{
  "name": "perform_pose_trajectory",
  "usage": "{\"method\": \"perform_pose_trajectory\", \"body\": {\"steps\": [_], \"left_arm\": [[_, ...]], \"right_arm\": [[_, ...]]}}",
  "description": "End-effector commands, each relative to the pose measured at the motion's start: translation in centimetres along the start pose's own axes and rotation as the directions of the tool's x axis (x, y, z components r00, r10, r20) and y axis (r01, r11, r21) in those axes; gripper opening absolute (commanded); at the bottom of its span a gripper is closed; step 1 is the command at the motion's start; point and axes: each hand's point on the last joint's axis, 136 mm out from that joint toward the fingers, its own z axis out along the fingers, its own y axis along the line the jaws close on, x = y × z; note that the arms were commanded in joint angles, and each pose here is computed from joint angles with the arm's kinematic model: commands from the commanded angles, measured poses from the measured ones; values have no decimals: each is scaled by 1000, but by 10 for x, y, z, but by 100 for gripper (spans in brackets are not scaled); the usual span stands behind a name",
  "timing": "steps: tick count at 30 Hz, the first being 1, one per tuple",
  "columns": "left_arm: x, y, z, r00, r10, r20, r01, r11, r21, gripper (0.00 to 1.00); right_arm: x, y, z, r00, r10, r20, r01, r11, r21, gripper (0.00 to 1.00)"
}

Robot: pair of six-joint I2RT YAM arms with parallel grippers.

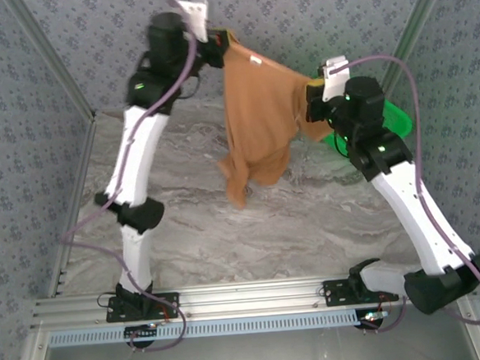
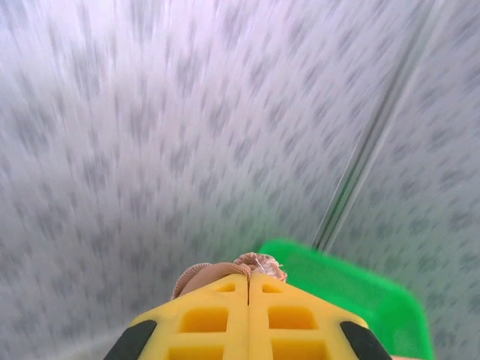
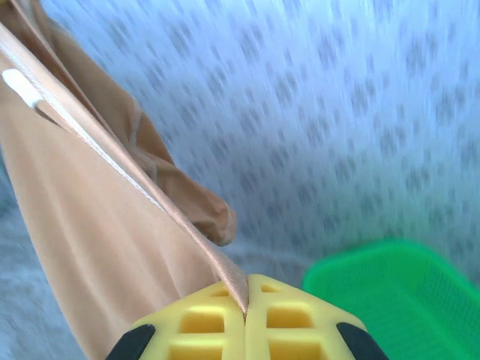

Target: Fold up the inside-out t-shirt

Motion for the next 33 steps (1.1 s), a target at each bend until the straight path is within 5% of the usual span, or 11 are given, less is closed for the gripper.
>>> {"method": "perform_pose_trajectory", "body": {"steps": [1,11,18,26,29,33], "left_arm": [[-33,-27,-57,988,145,46,-143,989,-47,0],[-93,-103,-202,915,275,295,-276,960,-40,0],[-95,-73,-216,896,348,274,-296,931,-214,0],[-64,29,-158,941,314,124,-235,873,-428,0],[-22,80,-118,966,257,23,-216,853,-476,0],[76,166,-47,986,106,-127,-158,839,-521,1]], "right_arm": [[-53,20,-37,982,-145,119,147,989,-10,0],[-135,42,-146,916,-193,351,222,974,-44,0],[-145,32,-151,890,-283,357,283,958,55,0],[-114,9,-53,885,-440,150,394,882,259,0],[-77,-4,9,902,-429,40,408,880,243,0],[1,-12,114,904,-414,-108,428,881,203,0]]}}
